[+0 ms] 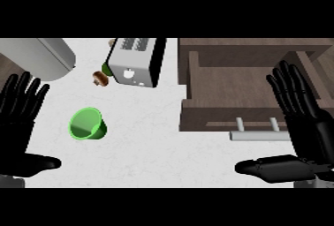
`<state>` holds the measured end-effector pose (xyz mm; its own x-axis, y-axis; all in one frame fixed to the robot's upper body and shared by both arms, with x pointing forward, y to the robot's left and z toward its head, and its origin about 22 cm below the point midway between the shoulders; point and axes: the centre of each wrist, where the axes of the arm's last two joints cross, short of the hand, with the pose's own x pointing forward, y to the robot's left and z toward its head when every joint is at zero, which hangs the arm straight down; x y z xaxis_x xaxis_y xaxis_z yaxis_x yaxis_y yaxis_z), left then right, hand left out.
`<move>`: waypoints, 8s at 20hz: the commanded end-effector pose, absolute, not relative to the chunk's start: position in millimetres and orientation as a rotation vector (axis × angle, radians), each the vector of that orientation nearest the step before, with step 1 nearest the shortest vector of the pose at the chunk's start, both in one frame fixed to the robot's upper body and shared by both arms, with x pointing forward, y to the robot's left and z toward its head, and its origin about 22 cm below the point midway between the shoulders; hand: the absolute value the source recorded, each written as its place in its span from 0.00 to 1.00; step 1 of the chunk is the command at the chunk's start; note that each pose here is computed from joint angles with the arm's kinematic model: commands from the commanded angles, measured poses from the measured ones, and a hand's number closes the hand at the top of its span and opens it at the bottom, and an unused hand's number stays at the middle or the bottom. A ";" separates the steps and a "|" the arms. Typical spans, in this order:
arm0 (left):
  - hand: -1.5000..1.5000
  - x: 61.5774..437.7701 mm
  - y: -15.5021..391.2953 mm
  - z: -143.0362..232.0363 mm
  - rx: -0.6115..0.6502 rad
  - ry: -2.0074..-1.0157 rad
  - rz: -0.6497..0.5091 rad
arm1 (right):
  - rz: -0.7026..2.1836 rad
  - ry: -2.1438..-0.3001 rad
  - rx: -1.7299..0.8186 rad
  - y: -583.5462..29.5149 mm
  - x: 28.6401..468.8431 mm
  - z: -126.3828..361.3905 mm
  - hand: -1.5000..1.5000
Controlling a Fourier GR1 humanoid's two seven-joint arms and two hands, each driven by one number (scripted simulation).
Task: Pick up the cup, place it into the drawer and close the drawer
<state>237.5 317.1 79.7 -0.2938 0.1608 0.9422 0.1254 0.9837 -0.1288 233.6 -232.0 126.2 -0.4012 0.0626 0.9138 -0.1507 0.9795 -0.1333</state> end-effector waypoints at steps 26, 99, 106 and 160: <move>0.00 258.0 382.2 -103.7 -0.011 -1.622 0.071 | 0.253 -2.026 0.064 -253.3 260.7 143.9 0.00; 1.00 421.6 130.2 87.3 -0.310 -2.166 -0.106 | 0.257 -1.970 -0.002 -284.4 275.8 136.2 0.00; 1.00 432.4 74.3 172.4 -0.220 -2.159 -0.139 | 0.237 -1.972 -0.008 -287.4 286.0 137.6 0.00; 0.00 440.0 41.1 128.9 -0.291 -1.925 0.019 | 1.210 -1.524 -0.031 -215.6 282.9 86.1 0.00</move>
